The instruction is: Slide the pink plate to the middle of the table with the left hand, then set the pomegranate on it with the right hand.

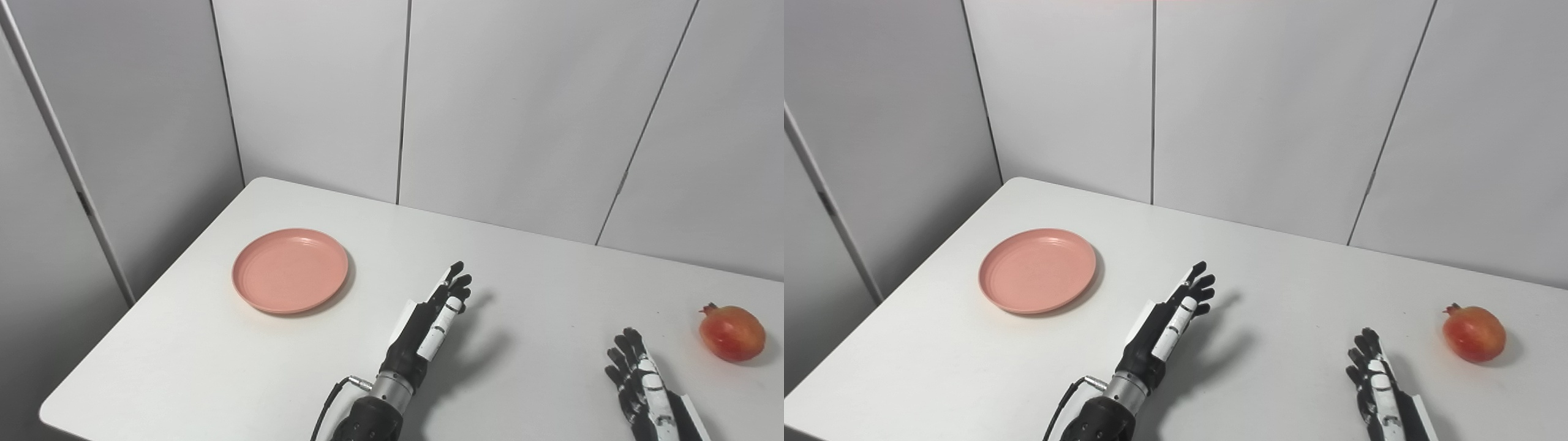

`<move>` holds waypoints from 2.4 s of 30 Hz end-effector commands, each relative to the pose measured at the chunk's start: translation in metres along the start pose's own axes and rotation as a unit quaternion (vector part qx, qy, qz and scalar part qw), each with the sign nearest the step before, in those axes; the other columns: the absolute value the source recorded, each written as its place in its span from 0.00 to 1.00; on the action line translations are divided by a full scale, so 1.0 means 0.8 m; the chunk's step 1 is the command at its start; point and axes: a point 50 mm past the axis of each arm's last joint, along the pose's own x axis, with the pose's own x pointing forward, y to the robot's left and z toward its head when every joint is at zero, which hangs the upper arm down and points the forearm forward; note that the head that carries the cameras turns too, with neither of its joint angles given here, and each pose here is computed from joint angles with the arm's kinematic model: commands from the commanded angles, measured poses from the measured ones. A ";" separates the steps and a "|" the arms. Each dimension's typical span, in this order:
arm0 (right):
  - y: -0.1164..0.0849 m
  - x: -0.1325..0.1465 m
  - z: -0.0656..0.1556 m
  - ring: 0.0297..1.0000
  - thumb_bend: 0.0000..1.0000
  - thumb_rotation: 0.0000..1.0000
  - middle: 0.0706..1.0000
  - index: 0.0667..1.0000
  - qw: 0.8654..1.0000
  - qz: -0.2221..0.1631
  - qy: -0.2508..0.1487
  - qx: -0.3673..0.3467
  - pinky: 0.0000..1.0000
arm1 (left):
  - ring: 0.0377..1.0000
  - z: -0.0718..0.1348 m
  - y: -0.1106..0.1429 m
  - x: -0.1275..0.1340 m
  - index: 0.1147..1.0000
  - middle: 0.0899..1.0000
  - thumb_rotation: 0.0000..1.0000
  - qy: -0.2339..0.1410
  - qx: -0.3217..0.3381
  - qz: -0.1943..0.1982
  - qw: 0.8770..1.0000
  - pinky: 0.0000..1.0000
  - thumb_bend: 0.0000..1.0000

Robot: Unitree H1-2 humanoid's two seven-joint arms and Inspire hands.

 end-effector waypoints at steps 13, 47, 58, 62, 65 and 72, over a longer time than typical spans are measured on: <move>0.009 0.014 0.013 1.00 0.07 1.00 1.00 1.00 1.000 0.005 -0.021 0.004 1.00 | 0.93 0.018 0.021 -0.011 0.95 0.95 1.00 -0.003 -0.002 0.001 1.000 0.92 0.37; 0.012 0.019 0.011 1.00 0.06 1.00 1.00 1.00 1.000 -0.001 -0.021 0.013 1.00 | 0.94 0.181 0.123 0.028 0.95 0.96 1.00 -0.116 -0.001 0.043 0.992 0.95 0.40; 0.010 0.018 0.012 1.00 0.06 1.00 1.00 1.00 1.000 0.000 -0.020 0.010 1.00 | 0.93 0.198 0.188 0.040 0.93 0.94 1.00 -0.133 0.001 0.100 0.986 0.94 0.42; 0.009 0.017 0.012 1.00 0.06 1.00 1.00 1.00 1.000 0.003 -0.020 0.015 1.00 | 0.95 0.207 0.212 0.041 0.94 0.95 1.00 -0.144 0.008 0.119 0.982 0.96 0.41; 0.008 0.017 0.012 1.00 0.06 1.00 1.00 1.00 1.000 0.004 -0.020 0.014 1.00 | 0.96 0.212 0.226 0.040 0.96 0.97 1.00 -0.149 0.016 0.131 0.980 0.98 0.40; 0.007 0.015 0.014 1.00 0.06 1.00 1.00 1.00 1.000 0.005 -0.020 0.015 1.00 | 0.92 0.225 0.262 0.035 0.92 0.93 1.00 -0.154 0.000 0.177 0.972 0.93 0.35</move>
